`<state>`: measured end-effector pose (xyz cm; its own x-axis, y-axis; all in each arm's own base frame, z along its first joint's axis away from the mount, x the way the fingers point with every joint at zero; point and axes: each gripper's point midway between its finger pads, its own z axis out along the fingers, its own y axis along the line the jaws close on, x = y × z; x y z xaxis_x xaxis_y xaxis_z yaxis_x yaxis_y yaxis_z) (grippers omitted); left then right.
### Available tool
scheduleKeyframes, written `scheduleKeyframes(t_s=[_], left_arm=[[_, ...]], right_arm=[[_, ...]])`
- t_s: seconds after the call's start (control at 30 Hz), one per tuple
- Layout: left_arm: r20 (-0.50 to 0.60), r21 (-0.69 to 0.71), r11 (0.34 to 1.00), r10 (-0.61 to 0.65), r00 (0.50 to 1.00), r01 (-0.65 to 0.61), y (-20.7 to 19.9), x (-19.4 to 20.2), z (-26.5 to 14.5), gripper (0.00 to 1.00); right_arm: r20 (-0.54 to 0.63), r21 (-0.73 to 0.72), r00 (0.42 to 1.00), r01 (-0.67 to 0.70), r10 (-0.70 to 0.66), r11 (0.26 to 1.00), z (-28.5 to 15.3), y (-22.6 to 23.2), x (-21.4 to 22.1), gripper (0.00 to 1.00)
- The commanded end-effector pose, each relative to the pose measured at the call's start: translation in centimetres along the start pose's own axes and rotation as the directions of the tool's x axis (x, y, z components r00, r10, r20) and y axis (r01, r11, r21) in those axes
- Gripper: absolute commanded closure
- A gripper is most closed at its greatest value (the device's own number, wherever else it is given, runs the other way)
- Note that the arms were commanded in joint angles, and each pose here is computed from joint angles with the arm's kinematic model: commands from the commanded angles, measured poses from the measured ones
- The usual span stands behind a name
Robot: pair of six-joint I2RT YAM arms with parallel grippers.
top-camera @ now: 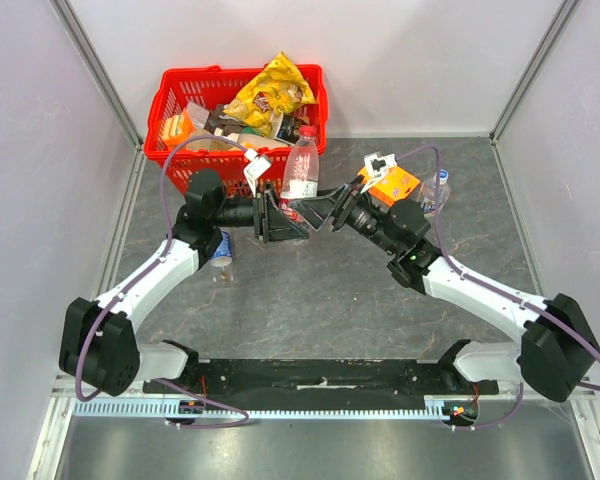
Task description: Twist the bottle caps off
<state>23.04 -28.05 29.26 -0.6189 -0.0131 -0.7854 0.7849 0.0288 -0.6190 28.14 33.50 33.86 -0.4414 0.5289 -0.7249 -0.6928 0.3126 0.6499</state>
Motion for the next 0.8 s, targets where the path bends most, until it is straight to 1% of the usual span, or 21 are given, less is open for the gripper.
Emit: scheduleKeyframes(t_s=[0.0,0.1,0.17,0.23,0.37,0.5,0.63,0.77], left_arm=[[-0.006,-0.041,0.996,0.083,0.997,-0.083,-0.4,-1.2,-0.2,0.64],[-0.024,-0.101,0.991,0.091,0.996,-0.093,0.4,-1.2,-0.2,0.65],[-0.046,-0.159,0.981,0.104,0.994,-0.110,1.0,-1.1,-0.3,0.65],[-0.090,-0.230,0.962,0.130,0.987,-0.148,1.7,-0.7,-0.2,0.66],[-0.201,-0.356,0.906,0.164,0.966,-0.228,2.9,1.3,-1.0,0.67],[-0.250,-0.446,0.851,0.179,0.952,-0.277,3.4,3.1,-2.9,0.66],[-0.289,-0.522,0.786,0.203,0.936,-0.331,3.9,4.5,-5.3,0.66],[-0.321,-0.546,0.763,0.193,0.927,-0.348,4.4,6.4,-6.4,0.66]], right_arm=[[0.073,0.055,0.991,0.111,-0.115,0.992,-0.8,1.6,-3.8,0.02],[0.084,0.133,0.981,0.163,-0.175,0.978,-1.5,1.4,-5.4,0.02],[0.068,0.197,0.976,0.191,-0.207,0.962,-1.9,0.9,-6.2,0.02],[0.059,0.244,0.970,0.215,-0.236,0.946,-2.3,0.8,-7.3,0.02],[0.020,0.276,0.967,0.240,-0.255,0.931,-2.8,0.7,-8.3,0.02],[-0.017,0.231,0.973,0.228,-0.231,0.946,-3.2,0.9,-8.5,0.02],[-0.063,0.200,0.985,0.170,-0.161,0.965,-3.3,-0.3,-8.5,0.02],[-0.164,0.130,0.980,0.131,-0.109,0.983,-2.4,-1.1,-6.7,0.02]])
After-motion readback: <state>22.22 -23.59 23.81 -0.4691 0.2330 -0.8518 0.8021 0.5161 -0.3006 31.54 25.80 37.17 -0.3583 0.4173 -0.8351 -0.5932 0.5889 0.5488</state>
